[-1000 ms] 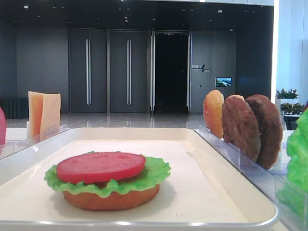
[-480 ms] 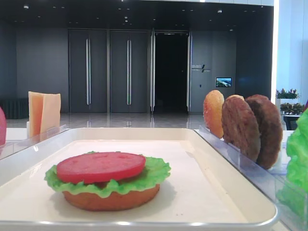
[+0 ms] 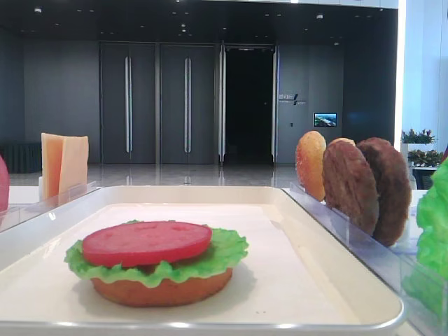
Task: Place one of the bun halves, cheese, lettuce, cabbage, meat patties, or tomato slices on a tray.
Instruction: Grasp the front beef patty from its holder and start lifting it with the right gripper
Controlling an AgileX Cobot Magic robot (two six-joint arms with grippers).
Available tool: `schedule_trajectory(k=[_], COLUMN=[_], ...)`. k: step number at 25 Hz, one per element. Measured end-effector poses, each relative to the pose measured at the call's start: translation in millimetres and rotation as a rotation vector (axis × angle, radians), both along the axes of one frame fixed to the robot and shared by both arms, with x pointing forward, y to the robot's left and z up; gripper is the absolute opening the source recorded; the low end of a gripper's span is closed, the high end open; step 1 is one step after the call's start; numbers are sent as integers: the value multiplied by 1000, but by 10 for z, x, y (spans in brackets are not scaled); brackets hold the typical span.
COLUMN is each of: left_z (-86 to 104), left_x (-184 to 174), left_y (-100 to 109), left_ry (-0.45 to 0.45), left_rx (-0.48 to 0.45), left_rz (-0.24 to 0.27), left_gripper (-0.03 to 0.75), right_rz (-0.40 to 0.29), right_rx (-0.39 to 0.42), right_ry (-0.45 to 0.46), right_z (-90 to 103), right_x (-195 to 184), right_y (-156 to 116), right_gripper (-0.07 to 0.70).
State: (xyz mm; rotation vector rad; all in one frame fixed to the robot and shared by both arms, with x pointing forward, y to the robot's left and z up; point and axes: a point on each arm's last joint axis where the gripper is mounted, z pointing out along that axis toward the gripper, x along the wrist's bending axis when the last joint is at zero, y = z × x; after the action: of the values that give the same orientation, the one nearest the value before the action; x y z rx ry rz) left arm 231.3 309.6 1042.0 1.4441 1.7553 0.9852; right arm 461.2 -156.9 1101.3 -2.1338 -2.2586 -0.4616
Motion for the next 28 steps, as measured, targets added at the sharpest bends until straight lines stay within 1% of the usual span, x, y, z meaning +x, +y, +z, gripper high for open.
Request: schedule_trajectory(k=[2,6,10,13,16,20,28], left_z=[0,0,0,0,0,0,0], left_x=[0,0,0,0,0,0,0], left_y=[0,0,0,0,0,0,0], left_ry=[0,0,0,0,0,0,0], left_rx=[0,0,0,0,0,0,0], left_rz=[0,0,0,0,0,0,0], left_gripper=[-1,-1,-1,-1,-1,-1,-1], right_rz=[20,41,45,31,27,25,25], right_rx=[4,43,66,55,34,1,-24], right_ry=[-9,-40,-65,-80,-76,-55,-26], right_z=[2,17,28,4,-72,-229,-484], right_x=[-68,-143,-156,-120,-54,56,205], right_y=[120,289,349,358,386,445,564], right_gripper=[535,535,535,535,535,535,535])
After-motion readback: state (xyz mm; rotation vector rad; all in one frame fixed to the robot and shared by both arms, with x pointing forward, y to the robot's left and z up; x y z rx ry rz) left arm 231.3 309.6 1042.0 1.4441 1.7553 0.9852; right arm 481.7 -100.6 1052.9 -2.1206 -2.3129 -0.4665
